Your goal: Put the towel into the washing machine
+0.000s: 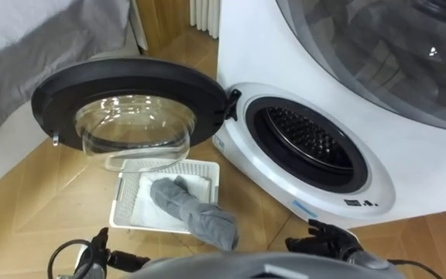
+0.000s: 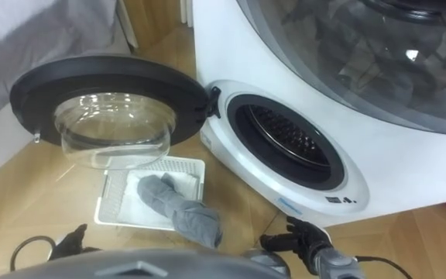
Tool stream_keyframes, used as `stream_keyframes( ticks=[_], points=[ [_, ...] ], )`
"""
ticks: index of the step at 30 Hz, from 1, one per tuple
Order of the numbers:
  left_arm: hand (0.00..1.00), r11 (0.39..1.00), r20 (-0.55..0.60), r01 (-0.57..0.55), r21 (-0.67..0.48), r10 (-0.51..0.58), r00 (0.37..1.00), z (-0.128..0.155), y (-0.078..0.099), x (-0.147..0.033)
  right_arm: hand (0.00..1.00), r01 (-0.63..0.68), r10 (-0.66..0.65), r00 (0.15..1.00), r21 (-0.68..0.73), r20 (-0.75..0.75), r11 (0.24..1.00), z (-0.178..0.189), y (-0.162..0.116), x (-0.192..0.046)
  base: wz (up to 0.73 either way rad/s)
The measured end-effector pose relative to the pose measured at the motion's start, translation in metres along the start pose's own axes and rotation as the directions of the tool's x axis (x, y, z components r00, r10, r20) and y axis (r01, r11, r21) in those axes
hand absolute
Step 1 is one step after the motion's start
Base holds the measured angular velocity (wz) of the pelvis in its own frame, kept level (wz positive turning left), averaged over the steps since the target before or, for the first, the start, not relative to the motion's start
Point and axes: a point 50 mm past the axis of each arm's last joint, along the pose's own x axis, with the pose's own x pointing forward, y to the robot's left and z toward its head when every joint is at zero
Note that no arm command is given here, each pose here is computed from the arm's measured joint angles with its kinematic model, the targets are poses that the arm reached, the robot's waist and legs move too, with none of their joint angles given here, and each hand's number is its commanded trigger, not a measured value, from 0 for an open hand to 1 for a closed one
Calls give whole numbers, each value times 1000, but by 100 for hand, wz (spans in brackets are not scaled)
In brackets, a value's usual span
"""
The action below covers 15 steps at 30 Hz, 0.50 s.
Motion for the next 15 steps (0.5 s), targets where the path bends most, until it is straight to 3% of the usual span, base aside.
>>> stream_keyframes(
  ticks=[15],
  points=[
    [0, 950, 256, -65, 306, -17, 966, 86, -10, 11, 0, -24, 33, 998, -144, 62, 989, 43, 8, 9, -2]
  ],
)
